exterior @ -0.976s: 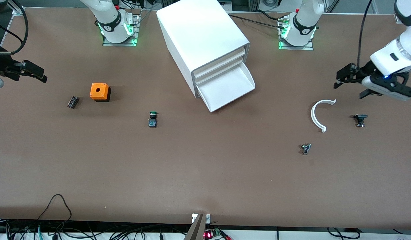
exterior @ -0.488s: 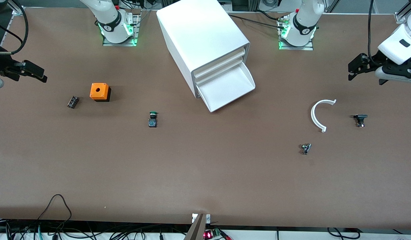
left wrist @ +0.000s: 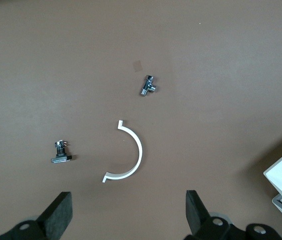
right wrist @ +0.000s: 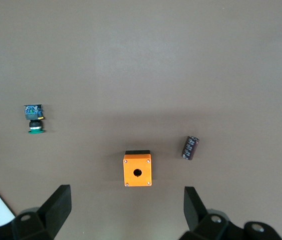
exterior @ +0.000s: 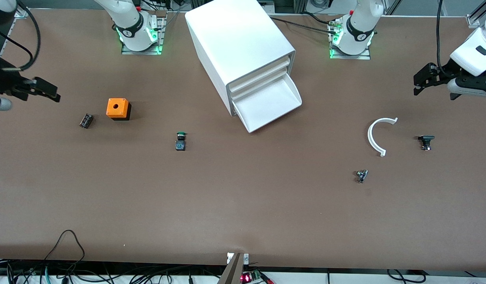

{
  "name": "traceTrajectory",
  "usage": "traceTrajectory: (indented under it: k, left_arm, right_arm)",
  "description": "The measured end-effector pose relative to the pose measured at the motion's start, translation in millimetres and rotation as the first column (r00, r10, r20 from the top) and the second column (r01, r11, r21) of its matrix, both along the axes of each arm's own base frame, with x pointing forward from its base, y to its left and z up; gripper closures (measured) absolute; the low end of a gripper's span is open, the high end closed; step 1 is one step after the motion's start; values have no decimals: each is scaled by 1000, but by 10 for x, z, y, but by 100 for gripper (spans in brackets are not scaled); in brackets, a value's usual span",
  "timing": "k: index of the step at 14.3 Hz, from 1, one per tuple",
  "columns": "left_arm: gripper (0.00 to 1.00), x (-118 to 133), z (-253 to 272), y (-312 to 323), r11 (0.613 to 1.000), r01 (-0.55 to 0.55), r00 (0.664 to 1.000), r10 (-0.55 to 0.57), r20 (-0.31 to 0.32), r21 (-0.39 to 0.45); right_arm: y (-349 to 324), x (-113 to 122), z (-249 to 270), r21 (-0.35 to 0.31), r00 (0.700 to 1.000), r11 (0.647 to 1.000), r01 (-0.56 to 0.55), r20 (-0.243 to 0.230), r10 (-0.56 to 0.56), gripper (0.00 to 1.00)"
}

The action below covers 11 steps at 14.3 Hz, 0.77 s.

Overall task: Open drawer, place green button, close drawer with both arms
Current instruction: 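Reach the right gripper to the green push button and grasp it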

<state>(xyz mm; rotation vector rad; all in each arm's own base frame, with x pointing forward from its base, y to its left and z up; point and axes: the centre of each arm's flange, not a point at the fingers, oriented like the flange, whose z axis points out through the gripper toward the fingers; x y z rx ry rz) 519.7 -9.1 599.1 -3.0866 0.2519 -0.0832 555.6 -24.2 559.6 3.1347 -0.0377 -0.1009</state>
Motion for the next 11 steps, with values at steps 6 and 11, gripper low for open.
traceTrajectory:
  k: [6,11]
  left_arm:
    - [0,35,40,18,1000,-4,1000,4,9,-1]
    - [0,47,28,54,1000,-11,1000,11,7,-2]
  right_arm:
    - [460,231,-526,80,996,996,-42,-76,48,0]
    - [1186,424,-1082,78,984,987,-143,-93,150,0]
